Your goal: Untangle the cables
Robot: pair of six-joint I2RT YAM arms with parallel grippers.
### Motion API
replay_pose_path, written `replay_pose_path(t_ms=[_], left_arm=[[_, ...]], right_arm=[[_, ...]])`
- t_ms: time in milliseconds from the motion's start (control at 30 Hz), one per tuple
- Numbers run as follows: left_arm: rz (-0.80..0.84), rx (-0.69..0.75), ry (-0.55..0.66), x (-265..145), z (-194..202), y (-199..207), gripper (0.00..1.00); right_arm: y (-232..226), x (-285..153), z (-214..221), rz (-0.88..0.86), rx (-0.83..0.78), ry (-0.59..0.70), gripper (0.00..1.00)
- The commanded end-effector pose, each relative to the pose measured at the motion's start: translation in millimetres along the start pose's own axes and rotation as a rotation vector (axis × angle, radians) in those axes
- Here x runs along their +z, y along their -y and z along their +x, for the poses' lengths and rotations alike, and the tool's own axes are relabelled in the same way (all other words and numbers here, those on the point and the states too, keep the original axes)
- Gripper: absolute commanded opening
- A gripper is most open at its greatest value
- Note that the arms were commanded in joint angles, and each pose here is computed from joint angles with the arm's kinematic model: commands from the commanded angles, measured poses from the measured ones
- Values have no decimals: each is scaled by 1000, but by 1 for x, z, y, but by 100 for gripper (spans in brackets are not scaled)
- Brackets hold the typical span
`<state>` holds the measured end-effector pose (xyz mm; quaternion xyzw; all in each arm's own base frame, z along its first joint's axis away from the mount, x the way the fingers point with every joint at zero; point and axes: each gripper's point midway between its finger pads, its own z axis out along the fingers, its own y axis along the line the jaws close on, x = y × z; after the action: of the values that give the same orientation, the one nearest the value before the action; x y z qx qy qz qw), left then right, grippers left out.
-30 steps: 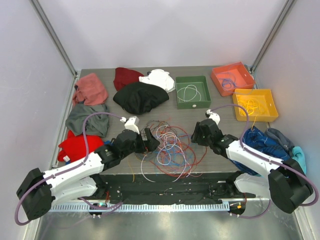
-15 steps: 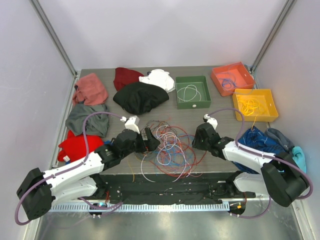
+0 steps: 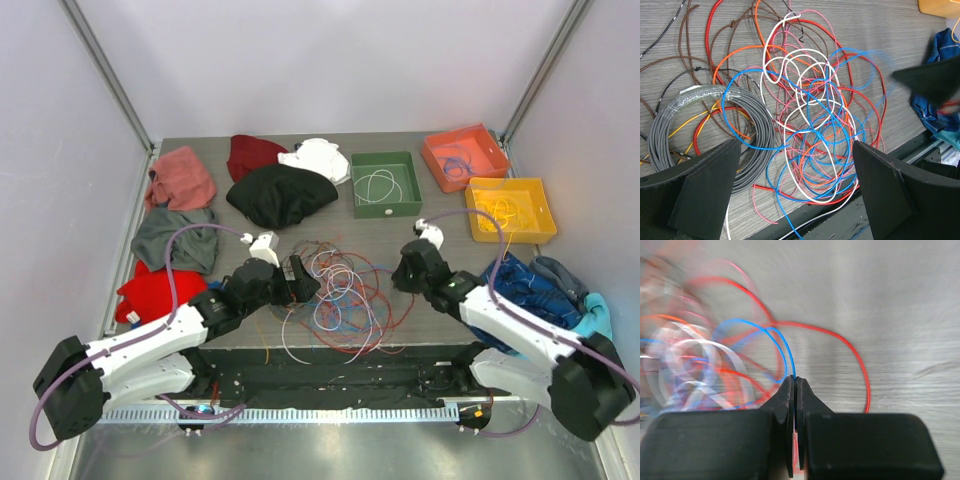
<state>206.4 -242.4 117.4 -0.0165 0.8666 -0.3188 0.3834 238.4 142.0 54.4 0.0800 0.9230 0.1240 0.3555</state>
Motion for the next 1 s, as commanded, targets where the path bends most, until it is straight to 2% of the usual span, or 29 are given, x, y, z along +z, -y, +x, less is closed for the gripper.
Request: replay_pose_path(t_ms=[0, 33, 67, 133, 167, 233, 267, 367, 633, 767, 967], left_arm=[[65, 4, 58, -6, -18, 19, 100], [65, 2, 60, -7, -18, 18, 100], [66, 1, 59, -7, -18, 19, 100], [68, 1, 57, -7, -18, 19, 100], [70, -1, 59, -8, -18, 20, 100], [72, -4, 58, -8, -17, 19, 100], [70, -4, 57, -8, -17, 19, 100], [72, -6, 62, -9, -18, 19, 100], [85, -9, 83, -11, -24, 23, 100], [130, -8, 132, -12, -40, 38, 100], [138, -34, 105, -9, -34, 40, 100]], right_arm=[[-55, -89, -131, -146, 11, 342, 1], [-60, -105, -149, -157, -7, 386, 1], [-75, -141, -184, -202, 10, 474, 1], [-81, -171, -208, -214, -19, 524, 1], [-89, -203, -233, -253, 0, 590, 1], [-98, -235, -255, -291, -7, 655, 1], [-104, -268, -275, -336, 8, 717, 1], [-120, -312, -297, -427, 1, 771, 1], [-125, -336, -316, -448, 5, 834, 1], [-134, -355, -336, -462, 6, 877, 1], [-122, -319, -354, -272, 14, 890, 1]])
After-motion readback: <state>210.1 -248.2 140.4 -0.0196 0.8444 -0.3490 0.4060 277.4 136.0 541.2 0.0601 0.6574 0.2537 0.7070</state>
